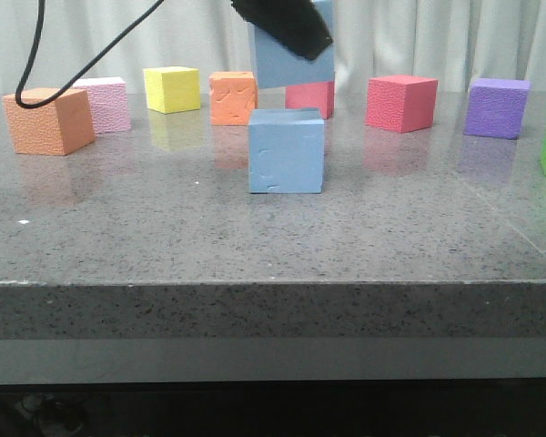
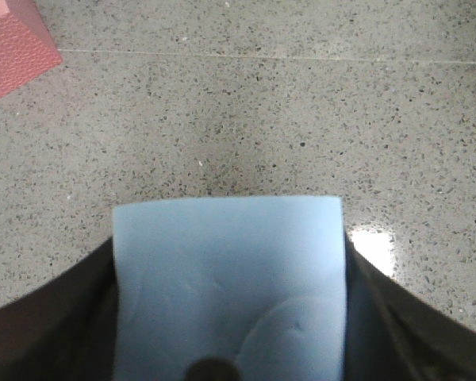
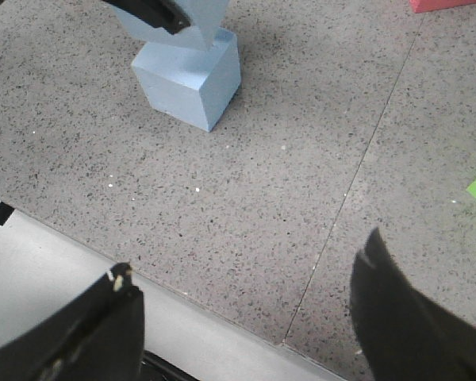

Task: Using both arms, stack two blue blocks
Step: 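Move the held cube above the placed blue cube and lower it on top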

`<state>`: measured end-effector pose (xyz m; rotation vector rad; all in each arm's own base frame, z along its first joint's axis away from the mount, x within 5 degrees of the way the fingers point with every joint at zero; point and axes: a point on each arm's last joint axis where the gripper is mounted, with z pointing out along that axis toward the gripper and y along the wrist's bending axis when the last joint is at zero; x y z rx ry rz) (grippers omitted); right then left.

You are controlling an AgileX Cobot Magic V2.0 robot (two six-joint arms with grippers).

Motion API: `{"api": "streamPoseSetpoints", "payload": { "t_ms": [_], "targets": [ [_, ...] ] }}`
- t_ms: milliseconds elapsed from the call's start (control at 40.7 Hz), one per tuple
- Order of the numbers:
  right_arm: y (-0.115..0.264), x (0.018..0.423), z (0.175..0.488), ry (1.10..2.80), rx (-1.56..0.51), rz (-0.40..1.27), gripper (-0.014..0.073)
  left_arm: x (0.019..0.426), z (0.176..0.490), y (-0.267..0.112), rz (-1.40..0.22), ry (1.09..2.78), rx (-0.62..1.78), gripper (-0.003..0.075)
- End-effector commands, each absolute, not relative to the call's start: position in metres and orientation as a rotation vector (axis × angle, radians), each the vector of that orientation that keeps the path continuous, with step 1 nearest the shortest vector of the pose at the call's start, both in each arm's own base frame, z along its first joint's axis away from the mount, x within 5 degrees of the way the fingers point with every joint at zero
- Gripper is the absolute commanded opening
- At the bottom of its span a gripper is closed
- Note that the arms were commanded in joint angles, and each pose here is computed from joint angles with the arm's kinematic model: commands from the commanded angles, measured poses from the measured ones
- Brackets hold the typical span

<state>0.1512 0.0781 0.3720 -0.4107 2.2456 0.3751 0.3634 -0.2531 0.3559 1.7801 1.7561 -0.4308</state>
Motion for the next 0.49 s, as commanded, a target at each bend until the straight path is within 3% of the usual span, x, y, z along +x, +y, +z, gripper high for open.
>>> {"api": "streamPoseSetpoints", "payload": {
  "t_ms": [0,467],
  "targets": [
    [0.078,0.153,0.385,2.152,-0.389,0.385,0.0547,0.346,0.387,-0.248,-0.458,1.684,1.771,0.0315],
    [0.078,0.153,0.385,2.152,-0.389,0.385,0.0547,0.346,0.374,-0.248,-0.460,1.704,1.811,0.0317]
  ]
}}
